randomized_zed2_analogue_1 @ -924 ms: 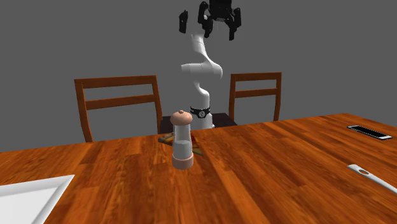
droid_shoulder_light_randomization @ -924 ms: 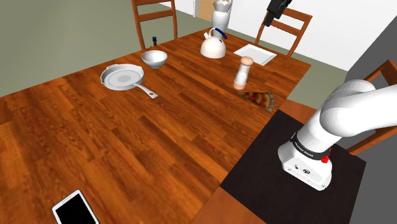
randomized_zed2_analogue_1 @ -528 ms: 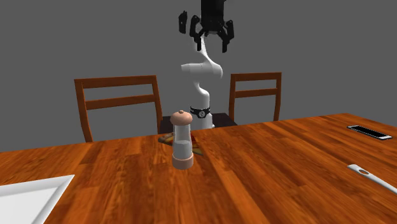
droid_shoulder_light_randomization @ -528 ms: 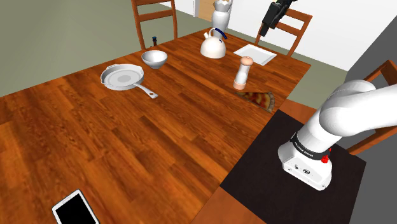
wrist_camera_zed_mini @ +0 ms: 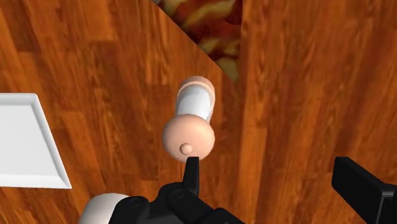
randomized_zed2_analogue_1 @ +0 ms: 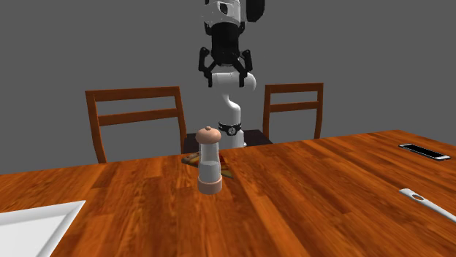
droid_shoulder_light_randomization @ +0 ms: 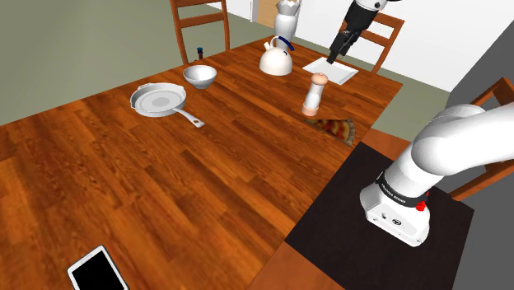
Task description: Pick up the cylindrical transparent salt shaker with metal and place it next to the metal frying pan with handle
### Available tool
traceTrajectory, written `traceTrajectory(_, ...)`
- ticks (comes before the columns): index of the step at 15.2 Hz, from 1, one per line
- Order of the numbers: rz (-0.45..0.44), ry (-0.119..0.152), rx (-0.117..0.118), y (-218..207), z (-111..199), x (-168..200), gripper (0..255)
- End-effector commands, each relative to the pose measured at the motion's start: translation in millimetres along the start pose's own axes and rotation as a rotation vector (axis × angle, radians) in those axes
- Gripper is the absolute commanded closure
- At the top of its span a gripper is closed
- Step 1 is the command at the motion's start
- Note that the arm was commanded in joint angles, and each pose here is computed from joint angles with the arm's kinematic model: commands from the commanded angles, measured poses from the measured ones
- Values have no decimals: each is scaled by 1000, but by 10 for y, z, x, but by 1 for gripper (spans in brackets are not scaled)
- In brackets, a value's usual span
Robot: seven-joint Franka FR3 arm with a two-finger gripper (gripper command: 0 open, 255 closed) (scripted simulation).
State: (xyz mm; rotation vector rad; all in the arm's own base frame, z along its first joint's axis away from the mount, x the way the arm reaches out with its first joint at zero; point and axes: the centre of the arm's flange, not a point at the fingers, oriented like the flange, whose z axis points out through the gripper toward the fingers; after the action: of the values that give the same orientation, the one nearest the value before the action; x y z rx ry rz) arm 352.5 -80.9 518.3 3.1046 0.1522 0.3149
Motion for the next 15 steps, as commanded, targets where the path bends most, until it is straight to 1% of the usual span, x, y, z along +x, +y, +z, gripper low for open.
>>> traceTrajectory(1, 11, 9, 3, 152, 222, 12, 0)
traceTrajectory(7, 43, 30, 12, 609, 874, 65, 0)
traceTrajectory(15, 46, 31, 13, 645, 1300, 82, 0)
